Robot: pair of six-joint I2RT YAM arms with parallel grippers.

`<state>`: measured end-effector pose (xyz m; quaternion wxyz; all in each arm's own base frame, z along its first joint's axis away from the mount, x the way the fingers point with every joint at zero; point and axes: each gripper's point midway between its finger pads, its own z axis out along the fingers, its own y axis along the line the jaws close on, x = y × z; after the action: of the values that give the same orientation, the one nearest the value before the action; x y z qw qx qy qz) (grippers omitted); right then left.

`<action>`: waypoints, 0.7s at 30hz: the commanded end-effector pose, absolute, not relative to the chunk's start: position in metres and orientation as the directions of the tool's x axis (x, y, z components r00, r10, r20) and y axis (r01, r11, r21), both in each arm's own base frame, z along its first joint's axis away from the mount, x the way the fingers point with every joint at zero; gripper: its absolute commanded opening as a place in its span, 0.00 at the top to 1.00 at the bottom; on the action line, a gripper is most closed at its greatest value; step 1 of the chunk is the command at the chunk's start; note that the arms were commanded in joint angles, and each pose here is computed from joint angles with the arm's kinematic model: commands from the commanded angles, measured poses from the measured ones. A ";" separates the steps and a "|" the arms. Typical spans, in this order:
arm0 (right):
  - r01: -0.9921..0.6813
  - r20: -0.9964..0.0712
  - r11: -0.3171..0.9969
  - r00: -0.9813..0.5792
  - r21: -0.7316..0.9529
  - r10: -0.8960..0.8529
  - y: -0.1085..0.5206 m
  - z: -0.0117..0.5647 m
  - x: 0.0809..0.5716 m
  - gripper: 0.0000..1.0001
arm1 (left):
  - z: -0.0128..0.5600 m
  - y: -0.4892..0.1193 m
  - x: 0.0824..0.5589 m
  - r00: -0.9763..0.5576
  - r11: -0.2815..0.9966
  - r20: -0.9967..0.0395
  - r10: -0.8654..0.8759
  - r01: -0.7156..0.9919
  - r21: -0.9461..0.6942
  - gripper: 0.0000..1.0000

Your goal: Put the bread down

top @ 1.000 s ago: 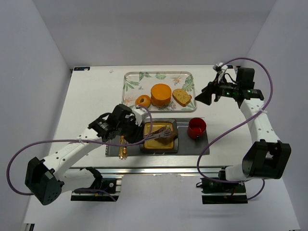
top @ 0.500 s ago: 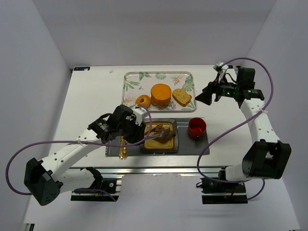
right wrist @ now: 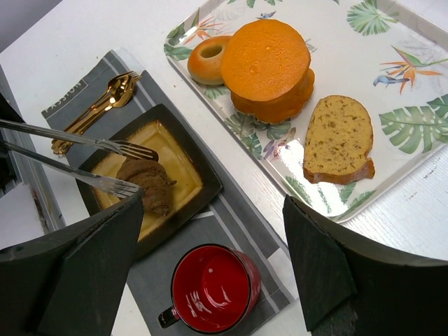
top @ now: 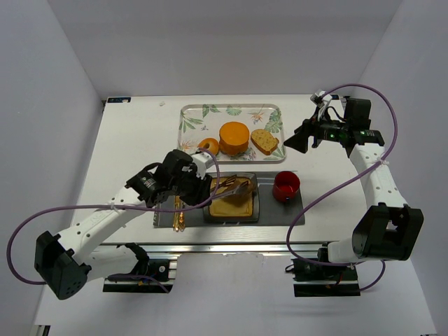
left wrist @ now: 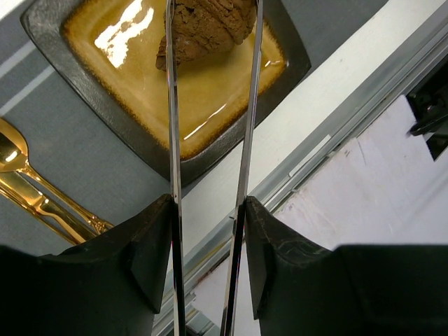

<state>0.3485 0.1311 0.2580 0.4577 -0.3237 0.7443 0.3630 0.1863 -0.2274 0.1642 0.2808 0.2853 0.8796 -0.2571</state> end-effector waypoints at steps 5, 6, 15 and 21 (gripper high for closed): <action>-0.828 -0.932 0.516 -0.334 0.220 -0.138 0.131 0.268 0.348 0.14 | 0.169 -0.235 0.186 -0.665 0.673 -0.646 0.374 0.674 -0.304 0.45; -0.827 -0.932 0.517 -0.334 0.220 -0.138 0.131 0.268 0.348 0.14 | 0.168 -0.236 0.185 -0.666 0.668 -0.644 0.377 0.677 -0.309 0.44; -0.829 -0.933 0.515 -0.332 0.220 -0.136 0.131 0.268 0.348 0.14 | 0.176 -0.237 0.182 -0.666 0.658 -0.654 0.359 0.678 -0.329 0.42; -0.831 -0.932 0.509 -0.336 0.226 -0.135 0.132 0.268 0.346 0.13 | 0.217 -0.216 0.221 -0.617 0.774 -0.752 0.232 0.585 -0.241 0.57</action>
<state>0.3486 0.1293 0.2562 0.4562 -0.3186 0.7469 0.3639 0.1913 -0.2253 0.1668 0.2801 0.2749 0.8853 -0.2494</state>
